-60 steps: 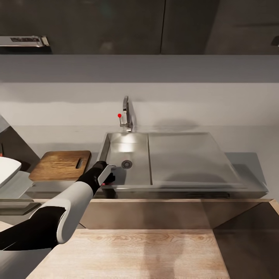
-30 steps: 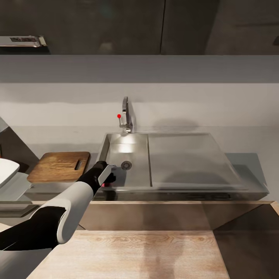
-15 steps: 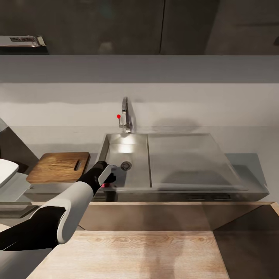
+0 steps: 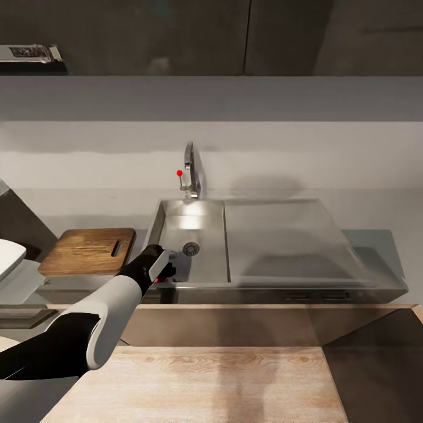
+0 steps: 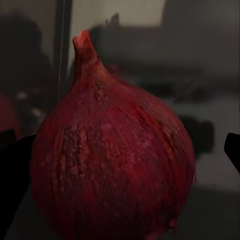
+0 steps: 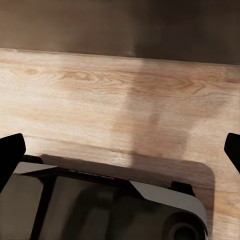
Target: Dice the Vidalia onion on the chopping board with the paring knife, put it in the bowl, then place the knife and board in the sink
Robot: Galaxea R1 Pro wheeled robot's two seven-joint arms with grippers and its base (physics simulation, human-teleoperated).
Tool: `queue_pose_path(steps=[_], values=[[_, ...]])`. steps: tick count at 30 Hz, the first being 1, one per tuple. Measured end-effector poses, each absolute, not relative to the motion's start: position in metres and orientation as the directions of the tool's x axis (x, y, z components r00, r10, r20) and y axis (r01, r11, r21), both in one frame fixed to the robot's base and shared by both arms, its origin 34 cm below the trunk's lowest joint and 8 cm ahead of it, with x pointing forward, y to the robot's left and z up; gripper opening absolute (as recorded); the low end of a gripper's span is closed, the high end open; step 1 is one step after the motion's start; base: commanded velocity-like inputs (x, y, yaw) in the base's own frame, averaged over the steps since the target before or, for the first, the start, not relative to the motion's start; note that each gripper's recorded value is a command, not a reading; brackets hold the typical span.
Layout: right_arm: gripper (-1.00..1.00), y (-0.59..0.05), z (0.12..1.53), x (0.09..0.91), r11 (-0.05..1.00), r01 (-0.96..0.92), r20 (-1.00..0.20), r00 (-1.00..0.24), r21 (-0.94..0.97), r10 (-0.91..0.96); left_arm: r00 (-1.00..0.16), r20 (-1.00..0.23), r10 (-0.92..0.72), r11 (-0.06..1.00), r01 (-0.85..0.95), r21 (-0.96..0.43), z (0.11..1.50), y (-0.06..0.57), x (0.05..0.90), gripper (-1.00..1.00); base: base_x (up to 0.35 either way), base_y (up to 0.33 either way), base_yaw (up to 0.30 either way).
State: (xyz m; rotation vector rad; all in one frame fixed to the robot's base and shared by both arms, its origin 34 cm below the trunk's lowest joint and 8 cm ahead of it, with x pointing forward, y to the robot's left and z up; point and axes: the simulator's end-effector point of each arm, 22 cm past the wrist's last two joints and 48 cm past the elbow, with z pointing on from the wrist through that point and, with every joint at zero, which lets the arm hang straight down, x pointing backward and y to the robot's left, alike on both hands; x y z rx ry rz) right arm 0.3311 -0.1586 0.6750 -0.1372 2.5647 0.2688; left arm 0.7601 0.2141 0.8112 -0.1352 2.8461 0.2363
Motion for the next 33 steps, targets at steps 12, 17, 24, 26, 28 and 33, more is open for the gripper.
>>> queue_pose_path(steps=[12,17,24,26,28,33], values=[[1.00,-0.159,0.675,0.331,0.975,-0.153,-0.536,-0.843,0.163,-0.042,-0.956,-0.285,-0.062,0.981,-0.112,0.162,0.811,0.217,0.760,-1.00,0.000,0.000,0.000],[1.00,-0.159,0.675,0.331,0.975,-0.153,-0.537,-0.843,0.163,-0.042,-0.956,-0.287,-0.062,0.980,-0.112,0.162,0.812,0.218,0.761,-1.00,0.000,0.000,0.000],[1.00,-0.159,0.677,0.334,0.975,-0.154,-0.545,-0.838,0.162,-0.042,-0.953,-0.296,-0.062,0.980,-0.114,0.161,0.818,0.218,0.763,-1.00,0.000,0.000,0.000],[1.00,-0.158,0.678,0.335,0.975,-0.155,-0.547,-0.836,0.161,-0.042,-0.952,-0.299,-0.062,0.980,-0.114,0.161,0.820,0.218,0.763,-1.00,0.000,0.000,0.000],[1.00,-0.159,0.678,0.336,0.975,-0.155,-0.550,-0.834,0.161,-0.042,-0.951,-0.303,-0.062,0.980,-0.115,0.160,0.823,0.218,0.764,-1.00,0.000,0.000,0.000],[1.00,-0.159,0.680,0.339,0.975,-0.157,-0.557,-0.830,0.159,-0.042,-0.946,-0.317,-0.064,0.981,-0.117,0.153,0.830,0.215,0.768,-1.00,0.000,0.000,0.000]])
